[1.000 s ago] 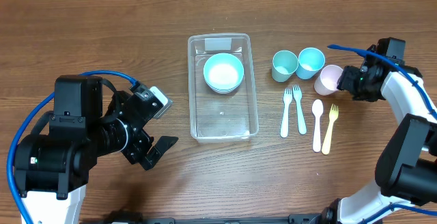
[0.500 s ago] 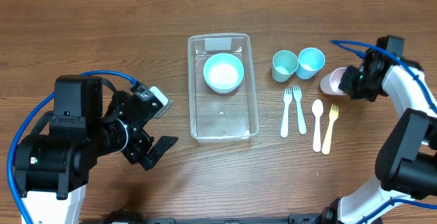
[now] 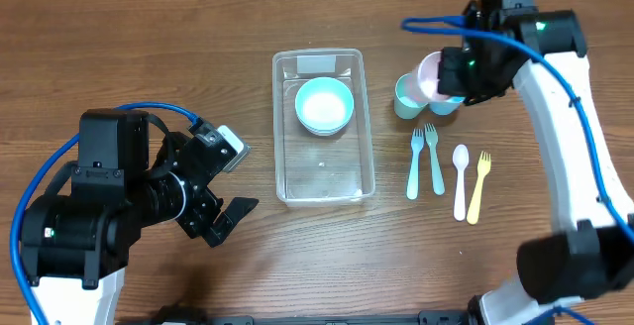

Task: Pack container
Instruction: 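Grasp the pale pink cup with the right gripper and lower it into the container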

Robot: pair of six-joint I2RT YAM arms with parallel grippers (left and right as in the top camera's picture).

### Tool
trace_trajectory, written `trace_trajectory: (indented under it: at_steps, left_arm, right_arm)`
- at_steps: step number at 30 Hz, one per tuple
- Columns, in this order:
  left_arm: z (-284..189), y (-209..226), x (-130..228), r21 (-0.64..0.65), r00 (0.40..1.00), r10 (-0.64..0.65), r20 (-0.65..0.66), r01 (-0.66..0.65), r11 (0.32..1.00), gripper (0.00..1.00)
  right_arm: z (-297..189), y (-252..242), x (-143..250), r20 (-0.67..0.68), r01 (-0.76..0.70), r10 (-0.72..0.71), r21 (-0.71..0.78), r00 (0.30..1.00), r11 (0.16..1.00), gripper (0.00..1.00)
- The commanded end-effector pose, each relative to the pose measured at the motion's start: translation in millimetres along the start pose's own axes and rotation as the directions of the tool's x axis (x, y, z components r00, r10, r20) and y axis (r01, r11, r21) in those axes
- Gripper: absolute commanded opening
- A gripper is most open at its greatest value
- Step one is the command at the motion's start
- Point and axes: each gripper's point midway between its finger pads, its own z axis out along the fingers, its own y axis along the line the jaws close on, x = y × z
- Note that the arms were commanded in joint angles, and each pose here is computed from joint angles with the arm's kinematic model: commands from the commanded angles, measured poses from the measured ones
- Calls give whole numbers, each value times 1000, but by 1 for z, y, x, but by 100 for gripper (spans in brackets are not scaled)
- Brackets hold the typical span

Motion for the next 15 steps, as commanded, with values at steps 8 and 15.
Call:
trace_trajectory:
  at_steps: [8,15]
  left_arm:
    - [-2,-1,-3,2,1000,26,12,-26,1000,100]
    - [-2,-1,-3,2,1000,26,12,-26,1000,100]
  right_arm:
    - [4,115,63,39,193,-189,-158,981,968,4]
    - [47,118,90,48,186,-180,-173,982,967,4]
